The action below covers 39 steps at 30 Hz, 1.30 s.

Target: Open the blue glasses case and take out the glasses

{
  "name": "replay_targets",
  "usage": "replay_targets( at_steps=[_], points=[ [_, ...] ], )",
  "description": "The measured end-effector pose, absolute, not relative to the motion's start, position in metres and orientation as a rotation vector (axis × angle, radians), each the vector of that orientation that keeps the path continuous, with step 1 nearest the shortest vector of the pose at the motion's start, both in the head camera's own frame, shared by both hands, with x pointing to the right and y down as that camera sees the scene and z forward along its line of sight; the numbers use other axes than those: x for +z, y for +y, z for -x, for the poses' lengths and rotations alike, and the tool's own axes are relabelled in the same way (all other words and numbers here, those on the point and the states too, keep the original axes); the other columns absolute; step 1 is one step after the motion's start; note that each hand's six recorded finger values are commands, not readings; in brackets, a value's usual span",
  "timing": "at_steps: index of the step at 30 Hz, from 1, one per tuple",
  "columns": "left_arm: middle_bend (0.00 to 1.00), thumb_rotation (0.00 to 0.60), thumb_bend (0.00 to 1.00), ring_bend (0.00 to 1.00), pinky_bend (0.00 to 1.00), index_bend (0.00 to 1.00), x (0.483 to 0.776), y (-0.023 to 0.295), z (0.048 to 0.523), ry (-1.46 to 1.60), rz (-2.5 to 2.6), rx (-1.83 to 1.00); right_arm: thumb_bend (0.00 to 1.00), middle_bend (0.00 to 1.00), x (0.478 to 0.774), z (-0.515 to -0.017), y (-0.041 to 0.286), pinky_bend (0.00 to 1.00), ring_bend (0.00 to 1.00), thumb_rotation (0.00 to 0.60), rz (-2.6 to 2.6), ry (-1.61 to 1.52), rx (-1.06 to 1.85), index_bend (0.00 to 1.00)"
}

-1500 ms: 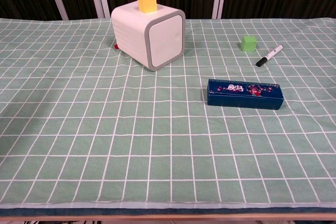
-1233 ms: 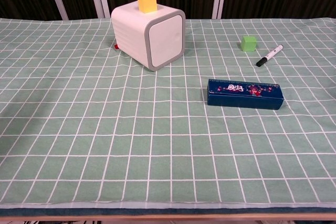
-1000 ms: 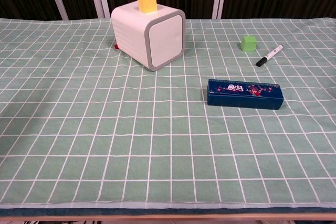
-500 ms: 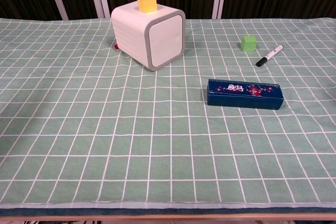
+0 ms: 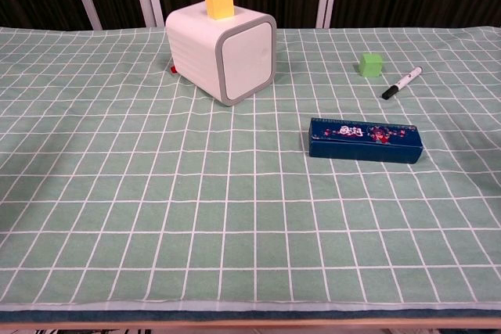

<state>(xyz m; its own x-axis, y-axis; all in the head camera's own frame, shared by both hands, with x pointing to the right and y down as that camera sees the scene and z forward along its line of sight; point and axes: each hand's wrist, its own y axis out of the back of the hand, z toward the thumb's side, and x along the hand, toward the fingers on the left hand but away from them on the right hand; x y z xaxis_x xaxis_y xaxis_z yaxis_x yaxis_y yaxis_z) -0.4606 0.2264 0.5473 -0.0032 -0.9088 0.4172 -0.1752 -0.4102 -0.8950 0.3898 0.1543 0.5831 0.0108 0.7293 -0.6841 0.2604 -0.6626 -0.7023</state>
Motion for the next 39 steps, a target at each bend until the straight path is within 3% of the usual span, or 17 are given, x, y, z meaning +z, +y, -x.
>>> replay_targets(
  at_steps=[3,7,12,26,39],
  points=[
    [0.00,0.600,0.34,0.00,0.00,0.09,0.548,0.226,0.461,1.135,1.642,-1.472,0.37,0.06,0.591,-0.373,0.142,0.18,0.00,0.600,1.933,-0.962,1.741,0.17],
    [0.00,0.600,0.34,0.00,0.00,0.09,0.550,0.226,0.462,1.137,1.648,-1.483,0.25,0.06,0.601,-0.345,0.128,0.18,0.00,0.600,1.930,-0.871,1.781,0.17],
    [0.00,0.600,0.34,0.00,0.00,0.09,0.552,0.226,0.463,1.140,1.656,-1.502,0.24,0.06,0.613,-0.312,0.115,0.18,0.00,0.600,1.913,-0.772,1.847,0.19],
    [0.00,0.600,0.34,0.00,0.00,0.09,0.555,0.224,0.463,1.141,1.676,-1.515,0.27,0.08,0.647,-0.203,0.088,0.18,0.00,0.600,1.836,-0.642,1.991,0.25],
    [0.00,0.600,0.34,0.00,0.00,0.09,0.556,0.223,0.463,1.141,1.681,-1.518,0.36,0.08,0.665,-0.158,0.087,0.18,0.00,0.600,1.874,-0.682,1.983,0.27]
  ],
)
